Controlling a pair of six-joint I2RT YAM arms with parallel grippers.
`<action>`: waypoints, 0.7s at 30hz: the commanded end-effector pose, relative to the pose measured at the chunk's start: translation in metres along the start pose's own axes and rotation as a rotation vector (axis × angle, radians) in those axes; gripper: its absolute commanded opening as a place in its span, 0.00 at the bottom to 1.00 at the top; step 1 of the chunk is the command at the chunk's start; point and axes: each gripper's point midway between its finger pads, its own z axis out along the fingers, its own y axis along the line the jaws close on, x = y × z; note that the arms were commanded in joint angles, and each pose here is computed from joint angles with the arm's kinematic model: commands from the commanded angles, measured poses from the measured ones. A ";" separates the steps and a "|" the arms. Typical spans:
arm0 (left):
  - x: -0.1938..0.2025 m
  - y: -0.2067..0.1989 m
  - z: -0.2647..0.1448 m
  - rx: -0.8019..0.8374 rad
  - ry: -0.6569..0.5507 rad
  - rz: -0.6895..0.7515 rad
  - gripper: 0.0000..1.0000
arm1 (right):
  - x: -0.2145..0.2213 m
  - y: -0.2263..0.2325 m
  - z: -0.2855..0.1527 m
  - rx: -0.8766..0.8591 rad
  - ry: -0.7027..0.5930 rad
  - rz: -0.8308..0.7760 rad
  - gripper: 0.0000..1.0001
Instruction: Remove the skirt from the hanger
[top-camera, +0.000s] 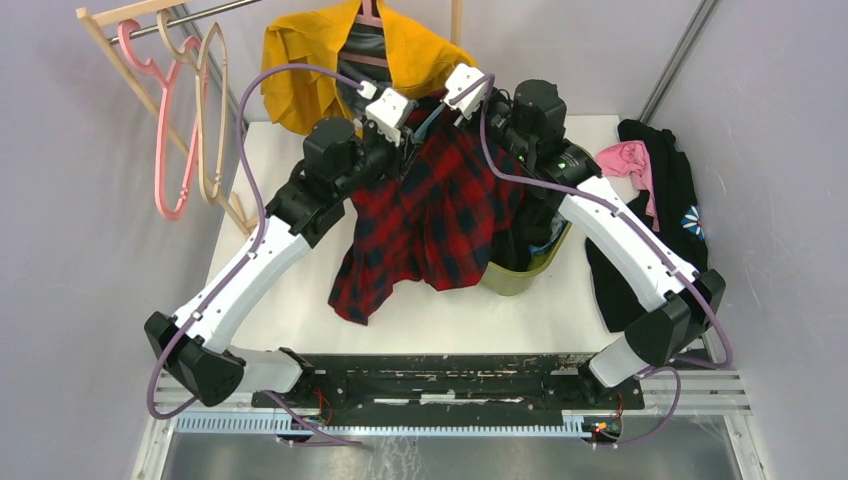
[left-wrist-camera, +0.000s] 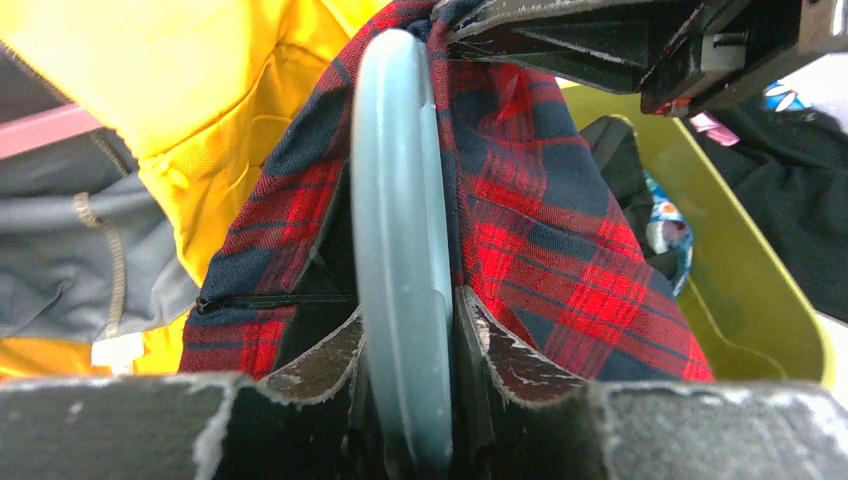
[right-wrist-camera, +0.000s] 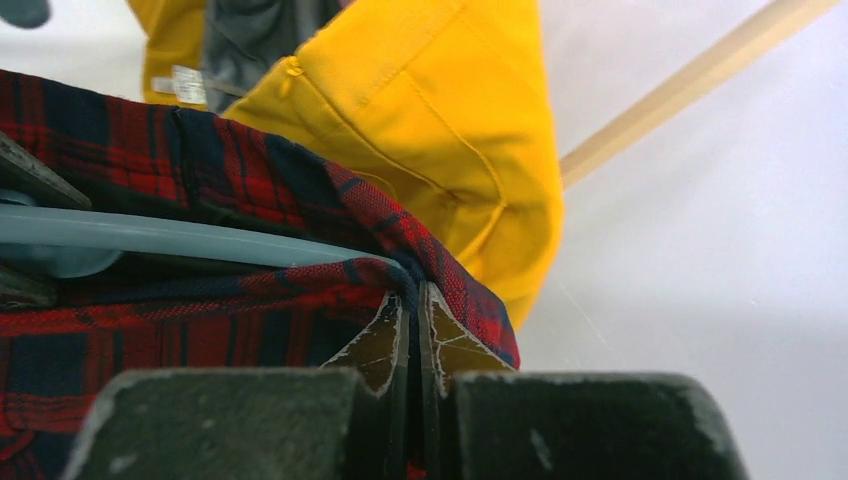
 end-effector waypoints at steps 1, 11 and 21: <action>0.068 -0.022 -0.045 0.087 0.215 0.043 0.03 | -0.028 -0.163 -0.044 0.563 -0.062 -0.055 0.01; 0.131 0.019 -0.019 -0.019 0.269 -0.075 0.03 | -0.060 -0.178 -0.057 0.574 -0.166 0.044 0.01; 0.114 0.043 -0.013 -0.070 0.283 -0.049 0.03 | -0.054 -0.181 -0.050 0.597 -0.165 0.028 0.01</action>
